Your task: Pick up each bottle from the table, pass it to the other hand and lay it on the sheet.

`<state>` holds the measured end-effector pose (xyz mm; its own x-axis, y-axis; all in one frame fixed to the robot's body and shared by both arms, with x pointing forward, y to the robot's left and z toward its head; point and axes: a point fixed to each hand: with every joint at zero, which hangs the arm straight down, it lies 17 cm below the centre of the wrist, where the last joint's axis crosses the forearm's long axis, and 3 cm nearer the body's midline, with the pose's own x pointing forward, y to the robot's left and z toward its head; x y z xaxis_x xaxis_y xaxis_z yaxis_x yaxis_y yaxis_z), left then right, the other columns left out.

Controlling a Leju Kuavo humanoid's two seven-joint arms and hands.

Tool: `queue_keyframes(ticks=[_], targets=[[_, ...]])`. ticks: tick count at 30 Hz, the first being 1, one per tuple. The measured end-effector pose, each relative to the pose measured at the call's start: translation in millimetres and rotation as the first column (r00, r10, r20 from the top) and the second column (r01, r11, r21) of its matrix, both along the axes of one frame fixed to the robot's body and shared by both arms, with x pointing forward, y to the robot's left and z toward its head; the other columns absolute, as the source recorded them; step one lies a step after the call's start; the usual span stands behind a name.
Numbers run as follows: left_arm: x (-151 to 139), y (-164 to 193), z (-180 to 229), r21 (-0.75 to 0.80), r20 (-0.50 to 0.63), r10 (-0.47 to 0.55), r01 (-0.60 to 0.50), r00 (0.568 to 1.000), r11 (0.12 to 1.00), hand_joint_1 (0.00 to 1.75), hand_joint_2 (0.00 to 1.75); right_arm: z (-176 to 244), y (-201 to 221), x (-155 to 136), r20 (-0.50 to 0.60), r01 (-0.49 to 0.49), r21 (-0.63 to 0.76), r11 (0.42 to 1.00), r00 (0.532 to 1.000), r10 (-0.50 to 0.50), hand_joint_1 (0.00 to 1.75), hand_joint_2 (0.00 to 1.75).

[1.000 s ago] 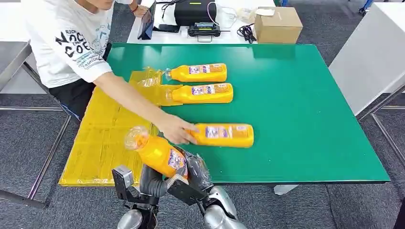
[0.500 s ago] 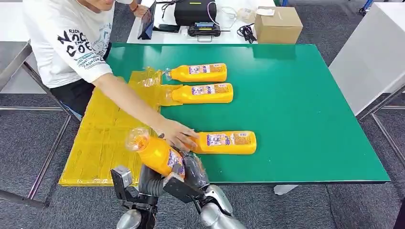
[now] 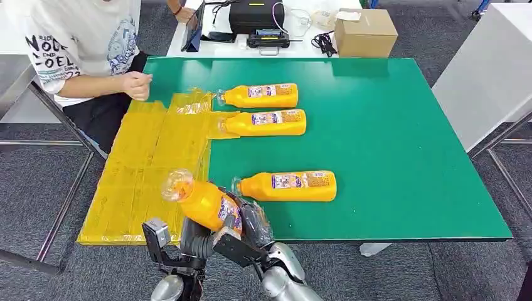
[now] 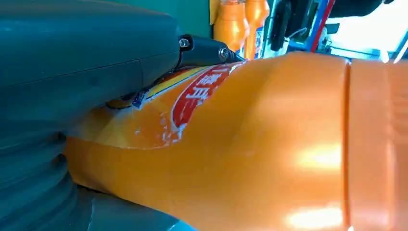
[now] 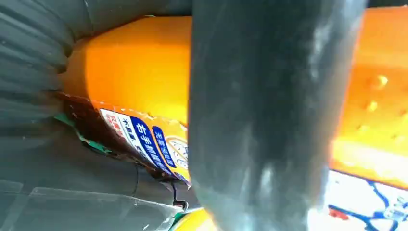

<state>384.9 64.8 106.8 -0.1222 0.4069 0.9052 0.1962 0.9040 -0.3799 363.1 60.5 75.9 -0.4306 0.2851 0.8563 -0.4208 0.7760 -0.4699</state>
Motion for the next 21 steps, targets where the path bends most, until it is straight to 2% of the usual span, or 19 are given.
queue_keyframes(ticks=[7, 13, 21], targets=[[-1, -1, 7, -0.009, 0.025, -0.007, 0.007, 1.000, 1.000, 1.75, 1.75, 11, -9, 11, 0.027, 0.085, -0.008, 0.996, 0.996, -0.085, 0.00, 0.00], [2, 7, 17, 0.012, 0.057, 0.037, -0.037, 0.998, 0.999, 1.75, 1.75, 22, -23, 15, 0.055, 0.172, 0.001, 0.985, 0.984, -0.172, 0.00, 0.00], [4, 8, 27, 0.002, 0.077, 0.047, -0.048, 0.996, 0.999, 1.75, 1.75, 33, -29, 15, 0.068, 0.191, 0.024, 0.981, 0.979, -0.192, 0.00, 0.00]])
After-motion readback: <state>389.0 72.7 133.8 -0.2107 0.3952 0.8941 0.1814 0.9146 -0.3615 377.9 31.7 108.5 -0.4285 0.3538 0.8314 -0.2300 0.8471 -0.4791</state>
